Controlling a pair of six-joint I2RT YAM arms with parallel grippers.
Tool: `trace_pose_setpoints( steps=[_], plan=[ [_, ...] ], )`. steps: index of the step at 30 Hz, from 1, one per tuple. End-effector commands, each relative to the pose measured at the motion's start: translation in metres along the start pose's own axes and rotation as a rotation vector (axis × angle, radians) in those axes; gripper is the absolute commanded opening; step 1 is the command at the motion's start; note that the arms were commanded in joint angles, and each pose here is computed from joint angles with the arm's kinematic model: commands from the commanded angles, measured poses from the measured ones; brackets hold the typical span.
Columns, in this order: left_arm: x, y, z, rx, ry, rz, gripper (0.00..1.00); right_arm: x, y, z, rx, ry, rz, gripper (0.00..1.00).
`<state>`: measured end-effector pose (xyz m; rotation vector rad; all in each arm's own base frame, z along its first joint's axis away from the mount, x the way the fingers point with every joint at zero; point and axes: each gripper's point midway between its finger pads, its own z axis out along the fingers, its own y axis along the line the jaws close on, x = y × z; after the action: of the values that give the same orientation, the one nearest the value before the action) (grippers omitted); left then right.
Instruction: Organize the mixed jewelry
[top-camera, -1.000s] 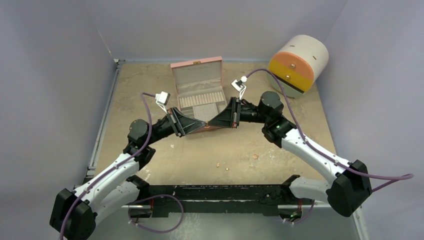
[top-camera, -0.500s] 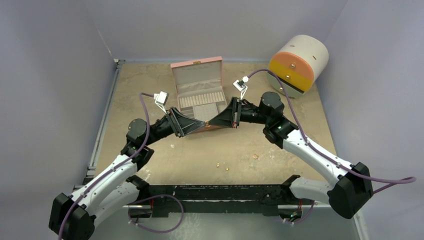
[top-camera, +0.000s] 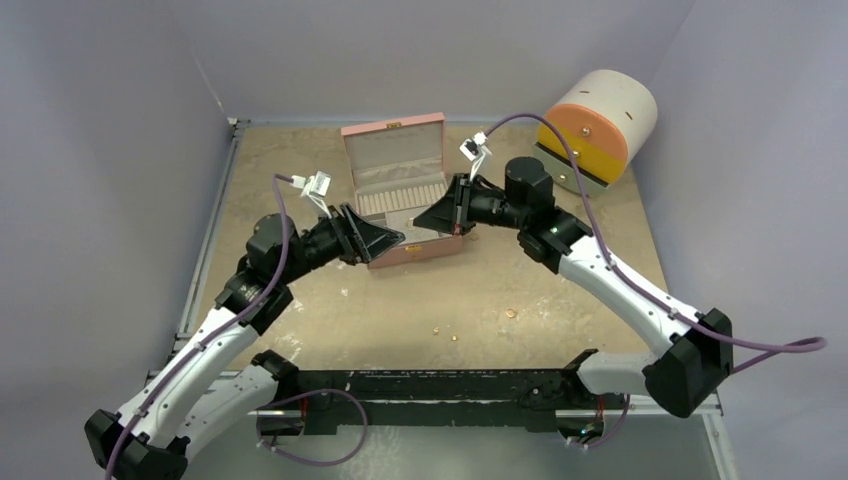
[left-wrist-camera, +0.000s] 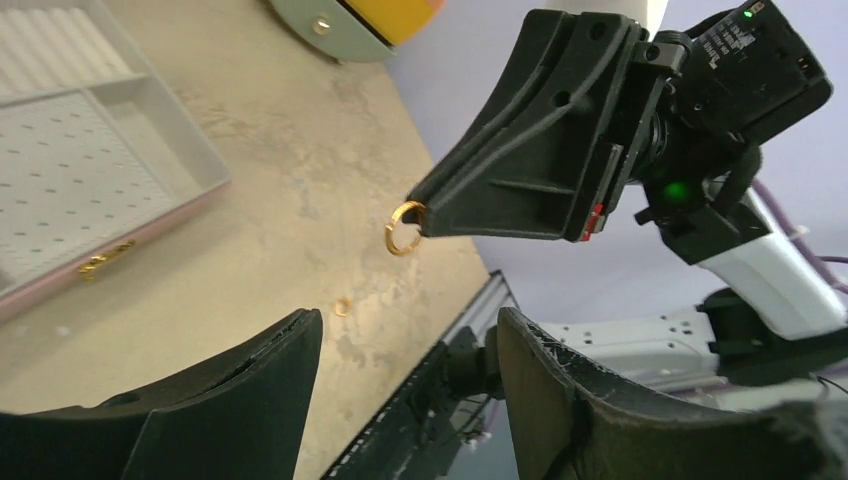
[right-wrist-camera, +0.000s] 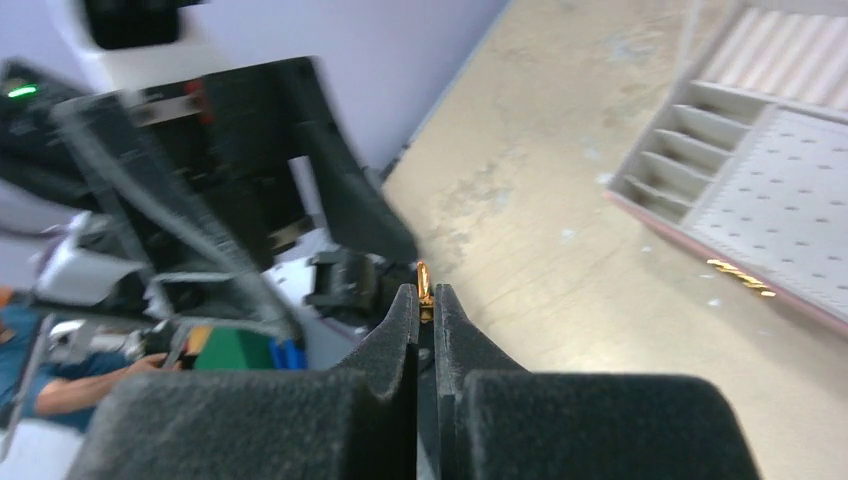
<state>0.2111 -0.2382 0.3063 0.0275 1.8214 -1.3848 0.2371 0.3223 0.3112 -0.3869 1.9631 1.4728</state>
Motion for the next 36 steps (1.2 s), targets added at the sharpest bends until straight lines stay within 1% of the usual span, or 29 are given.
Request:
trace_pose_setpoints(
  steps=[1, 4, 7, 11, 17, 20, 24, 30, 36],
  plan=[
    [-0.021, 0.019, -0.021, -0.212, -0.039, 0.168, 0.64, -0.019, -0.046, 0.005, 0.238, -0.019, -0.151, 0.00],
    [-0.036, 0.025, -0.038, -0.313, -0.087, 0.238, 0.64, -0.030, -0.074, 0.008, 0.373, -0.017, -0.210, 0.00],
    [-0.048, 0.036, -0.056, -0.421, -0.140, 0.283, 0.64, -0.037, -0.095, 0.014, 0.457, 0.009, -0.249, 0.00],
    [-0.060, 0.045, -0.075, -0.512, -0.215, 0.315, 0.64, -0.054, -0.117, 0.022, 0.554, -0.005, -0.297, 0.00],
    [-0.062, 0.063, -0.095, -0.611, -0.271, 0.321, 0.62, -0.071, -0.150, 0.034, 0.677, -0.025, -0.338, 0.00],
    [-0.062, 0.069, -0.101, -0.642, -0.283, 0.333, 0.62, -0.077, -0.166, 0.041, 0.728, -0.040, -0.357, 0.00],
    [-0.061, 0.078, -0.109, -0.684, -0.298, 0.346, 0.62, -0.078, -0.181, 0.055, 0.753, -0.033, -0.365, 0.00],
    [-0.056, 0.088, -0.112, -0.695, -0.312, 0.348, 0.62, -0.073, -0.210, 0.077, 0.800, -0.007, -0.357, 0.00],
    [-0.056, 0.093, -0.115, -0.716, -0.322, 0.353, 0.62, -0.072, -0.227, 0.095, 0.824, -0.015, -0.350, 0.00]
  ],
)
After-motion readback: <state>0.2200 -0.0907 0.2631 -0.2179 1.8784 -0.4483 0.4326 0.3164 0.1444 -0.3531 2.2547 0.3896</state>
